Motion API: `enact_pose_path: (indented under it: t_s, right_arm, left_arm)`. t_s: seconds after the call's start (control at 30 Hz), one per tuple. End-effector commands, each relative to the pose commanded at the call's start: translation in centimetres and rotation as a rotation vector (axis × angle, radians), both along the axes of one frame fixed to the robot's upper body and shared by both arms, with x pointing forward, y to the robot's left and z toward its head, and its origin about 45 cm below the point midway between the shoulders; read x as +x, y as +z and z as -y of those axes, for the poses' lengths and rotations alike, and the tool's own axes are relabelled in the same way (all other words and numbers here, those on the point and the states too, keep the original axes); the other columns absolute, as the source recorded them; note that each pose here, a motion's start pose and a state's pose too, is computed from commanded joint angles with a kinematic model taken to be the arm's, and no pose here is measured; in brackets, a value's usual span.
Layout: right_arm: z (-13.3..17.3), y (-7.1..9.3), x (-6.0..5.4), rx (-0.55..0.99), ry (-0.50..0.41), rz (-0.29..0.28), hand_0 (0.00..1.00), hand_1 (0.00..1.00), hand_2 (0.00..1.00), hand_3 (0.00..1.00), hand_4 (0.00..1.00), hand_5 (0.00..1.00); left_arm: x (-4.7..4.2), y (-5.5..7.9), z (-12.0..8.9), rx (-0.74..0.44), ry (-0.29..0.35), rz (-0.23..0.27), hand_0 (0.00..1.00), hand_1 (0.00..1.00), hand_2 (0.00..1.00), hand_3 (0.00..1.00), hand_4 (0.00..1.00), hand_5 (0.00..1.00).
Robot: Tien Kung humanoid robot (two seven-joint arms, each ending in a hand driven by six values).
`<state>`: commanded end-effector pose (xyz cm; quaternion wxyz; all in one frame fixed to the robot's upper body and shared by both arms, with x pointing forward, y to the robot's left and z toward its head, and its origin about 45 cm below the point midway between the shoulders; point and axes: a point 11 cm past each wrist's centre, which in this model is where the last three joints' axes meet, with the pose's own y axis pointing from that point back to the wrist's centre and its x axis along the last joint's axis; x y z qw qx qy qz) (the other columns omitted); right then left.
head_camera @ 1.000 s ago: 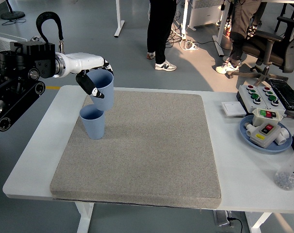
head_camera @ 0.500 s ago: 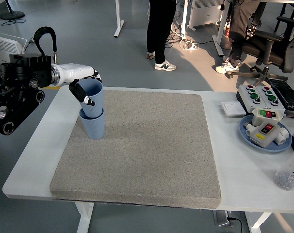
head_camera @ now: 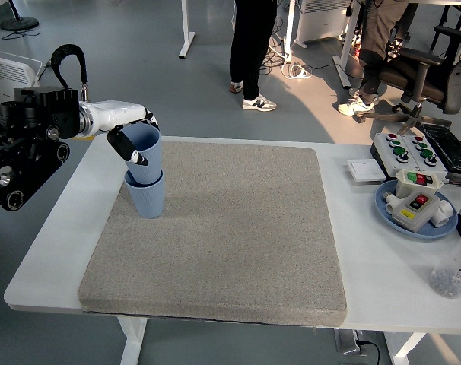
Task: Push cup pick cup insert cup
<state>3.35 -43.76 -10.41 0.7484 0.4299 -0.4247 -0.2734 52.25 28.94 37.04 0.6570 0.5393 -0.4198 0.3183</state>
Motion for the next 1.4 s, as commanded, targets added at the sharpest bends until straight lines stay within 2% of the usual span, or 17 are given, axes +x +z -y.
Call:
enact_pose_path:
  t_s: [0.03, 0.07, 0.23, 0.27, 0.43, 0.47, 0.63, 0.67, 0.83, 0.87, 1.23, 1.27, 1.33, 1.4]
  right_arm:
    - [0.0, 0.0, 0.0, 0.000, 0.000, 0.000, 0.531, 0.549, 0.503, 0.545, 0.095, 0.922]
    - [0.0, 0.0, 0.0, 0.000, 0.000, 0.001, 0.531, 0.549, 0.503, 0.545, 0.095, 0.923]
    - [0.0, 0.0, 0.1, 0.000, -0.001, 0.002, 0.531, 0.549, 0.503, 0.545, 0.095, 0.923]
    - [0.0, 0.0, 0.1, 0.001, -0.001, 0.002, 0.530, 0.549, 0.503, 0.545, 0.095, 0.922]
    - [0.0, 0.0, 0.1, 0.001, 0.000, 0.003, 0.530, 0.549, 0.503, 0.545, 0.095, 0.922]
    - [0.0, 0.0, 0.1, 0.001, 0.000, 0.003, 0.531, 0.549, 0.503, 0.545, 0.094, 0.922]
    - [0.0, 0.0, 0.2, 0.001, -0.001, 0.004, 0.531, 0.549, 0.503, 0.545, 0.094, 0.922]
    - [0.0, 0.0, 0.2, 0.001, -0.002, 0.004, 0.531, 0.549, 0.503, 0.545, 0.095, 0.922]
    - [0.0, 0.0, 0.2, 0.002, -0.003, 0.005, 0.531, 0.549, 0.503, 0.545, 0.095, 0.922]
    - [0.0, 0.0, 0.2, 0.002, -0.003, 0.005, 0.531, 0.549, 0.502, 0.544, 0.095, 0.921]
    - [0.0, 0.0, 0.2, 0.003, -0.005, 0.006, 0.531, 0.549, 0.502, 0.545, 0.095, 0.921]
    - [0.0, 0.0, 0.2, 0.003, -0.005, 0.006, 0.531, 0.549, 0.502, 0.545, 0.095, 0.920]
    - [0.0, 0.0, 0.2, 0.003, -0.007, 0.006, 0.531, 0.549, 0.502, 0.545, 0.095, 0.920]
    - [0.0, 0.0, 0.2, 0.003, -0.007, 0.006, 0.531, 0.549, 0.502, 0.545, 0.095, 0.920]
  left_arm:
    - [0.00, -0.1, -0.1, 0.000, 0.002, -0.003, 0.424, 0.494, 0.554, 0.543, 0.492, 0.002]
    - [0.01, -0.2, -0.1, -0.001, 0.003, -0.005, 0.368, 0.494, 0.575, 0.564, 0.659, 0.086]
    - [0.03, -0.6, -0.3, 0.006, 0.004, -0.014, 0.368, 0.494, 0.575, 0.564, 0.659, 0.086]
    - [0.03, -0.6, -0.3, 0.006, 0.004, -0.014, 0.365, 0.563, 0.694, 0.750, 0.844, 0.294]
    - [0.12, -1.1, -0.2, 0.001, -0.009, -0.001, 0.365, 0.563, 0.694, 0.750, 0.844, 0.294]
    - [0.14, -1.1, -0.2, -0.002, -0.009, 0.004, 0.651, 0.768, 0.849, 0.826, 0.920, 0.417]
    - [0.20, -1.4, -0.5, -0.003, -0.008, 0.012, 0.651, 0.768, 0.849, 0.826, 0.920, 0.417]
    - [0.20, -1.4, -0.5, -0.006, -0.011, 0.012, 0.888, 0.906, 0.970, 0.890, 0.994, 0.521]
    - [0.18, -1.5, -0.6, -0.016, -0.018, 0.013, 0.888, 0.906, 0.970, 0.890, 0.994, 0.521]
    - [0.18, -1.6, -0.6, -0.017, -0.019, 0.013, 0.960, 0.970, 0.998, 0.933, 0.998, 0.543]
    - [0.25, -1.6, -1.2, -0.049, -0.003, 0.051, 0.978, 0.989, 0.998, 0.970, 0.998, 0.545]
    - [0.25, -1.5, -1.2, -0.051, -0.002, 0.053, 0.943, 0.949, 0.998, 0.943, 0.931, 0.649]
    - [0.27, -1.2, -1.3, -0.088, 0.031, 0.113, 0.943, 0.949, 0.998, 0.943, 0.931, 0.649]
    - [0.16, -1.0, -1.3, -0.145, 0.050, 0.152, 0.943, 0.949, 0.998, 0.943, 0.931, 0.649]
